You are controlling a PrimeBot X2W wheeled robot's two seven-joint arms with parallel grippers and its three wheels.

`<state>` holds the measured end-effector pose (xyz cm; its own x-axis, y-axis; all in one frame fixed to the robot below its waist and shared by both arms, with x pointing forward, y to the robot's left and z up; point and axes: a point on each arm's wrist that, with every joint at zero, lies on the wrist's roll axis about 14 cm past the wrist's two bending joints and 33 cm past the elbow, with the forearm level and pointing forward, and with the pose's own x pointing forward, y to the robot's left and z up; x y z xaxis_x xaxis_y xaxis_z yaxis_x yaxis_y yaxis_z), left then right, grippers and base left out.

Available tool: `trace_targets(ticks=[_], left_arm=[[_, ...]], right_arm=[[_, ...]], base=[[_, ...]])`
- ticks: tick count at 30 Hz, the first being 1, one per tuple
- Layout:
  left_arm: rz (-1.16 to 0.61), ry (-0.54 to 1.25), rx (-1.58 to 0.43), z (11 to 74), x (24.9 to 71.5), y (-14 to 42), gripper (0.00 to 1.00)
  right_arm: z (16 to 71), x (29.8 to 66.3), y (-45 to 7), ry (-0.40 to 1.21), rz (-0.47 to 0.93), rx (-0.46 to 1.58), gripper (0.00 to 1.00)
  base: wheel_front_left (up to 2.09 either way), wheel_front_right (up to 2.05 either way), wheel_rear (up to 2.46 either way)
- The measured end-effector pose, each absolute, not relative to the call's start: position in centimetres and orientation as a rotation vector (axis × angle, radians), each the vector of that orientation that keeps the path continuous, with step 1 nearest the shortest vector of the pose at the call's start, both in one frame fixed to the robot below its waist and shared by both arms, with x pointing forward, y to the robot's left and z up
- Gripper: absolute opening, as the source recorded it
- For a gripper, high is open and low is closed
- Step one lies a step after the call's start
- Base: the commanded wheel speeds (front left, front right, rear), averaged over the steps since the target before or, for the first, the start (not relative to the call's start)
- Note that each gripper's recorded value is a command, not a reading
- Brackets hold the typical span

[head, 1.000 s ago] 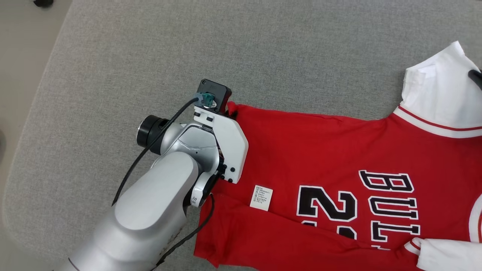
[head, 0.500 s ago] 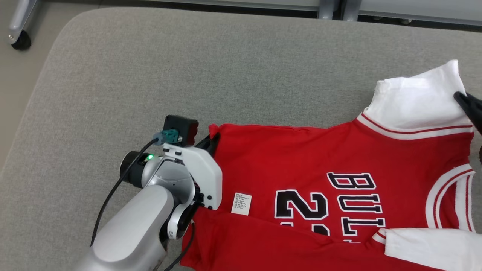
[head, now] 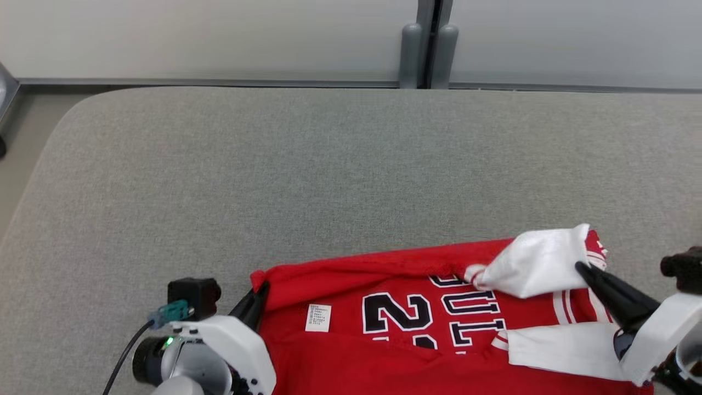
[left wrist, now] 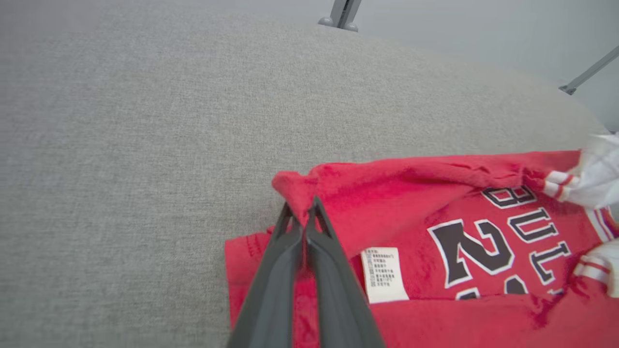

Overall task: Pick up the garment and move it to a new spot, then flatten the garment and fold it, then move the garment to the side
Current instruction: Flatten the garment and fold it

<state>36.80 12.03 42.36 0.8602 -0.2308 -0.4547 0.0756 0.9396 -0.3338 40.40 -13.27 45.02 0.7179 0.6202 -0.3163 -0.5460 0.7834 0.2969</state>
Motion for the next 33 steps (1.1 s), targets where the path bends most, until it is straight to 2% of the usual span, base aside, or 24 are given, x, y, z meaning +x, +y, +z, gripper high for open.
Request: trace_targets(ticks=[13, 14, 16, 17, 21, 22, 27, 33], left_arm=[[-0.138, 0.488, -0.426, 41.8, 32.5, 11.9, 0.00], [-0.139, 0.493, -0.421, 41.6, 32.1, 12.0, 0.05], [-0.143, 0.522, -0.410, 40.8, 31.1, 11.8, 0.61], [-0.154, 0.538, -0.398, 40.4, 30.6, 11.5, 1.00], [-0.147, 0.526, -0.337, 39.6, 29.5, 12.0, 1.00], [-0.082, 0.483, -0.315, 39.5, 29.5, 13.5, 1.00], [0.027, 0.346, -0.239, 41.0, 30.3, 15.6, 1.00], [0.075, 0.288, -0.224, 42.1, 30.5, 14.9, 1.00]], right_arm=[[42.9, 34.0, -12.9, 0.439, 0.587, 0.241, 0.00], [42.7, 33.6, -12.9, 0.444, 0.588, 0.233, 0.29], [42.1, 33.3, -13.5, 0.455, 0.575, 0.192, 1.00], [41.8, 33.2, -14.1, 0.462, 0.560, 0.169, 1.00], [41.2, 33.0, -15.7, 0.479, 0.510, 0.122, 1.00], [41.7, 33.4, -16.8, 0.464, 0.474, 0.123, 1.00], [43.1, 35.1, -19.9, 0.442, 0.377, 0.113, 1.00], [42.0, 36.7, -18.3, 0.512, 0.380, 0.129, 1.00]], base=[[0.00, 0.00, 0.00], [0.00, 0.00, 0.00], [0.00, 0.00, 0.00], [0.00, 0.00, 0.00], [0.00, 0.00, 0.00], [0.00, 0.00, 0.00], [0.00, 0.00, 0.00], [0.00, 0.00, 0.00]])
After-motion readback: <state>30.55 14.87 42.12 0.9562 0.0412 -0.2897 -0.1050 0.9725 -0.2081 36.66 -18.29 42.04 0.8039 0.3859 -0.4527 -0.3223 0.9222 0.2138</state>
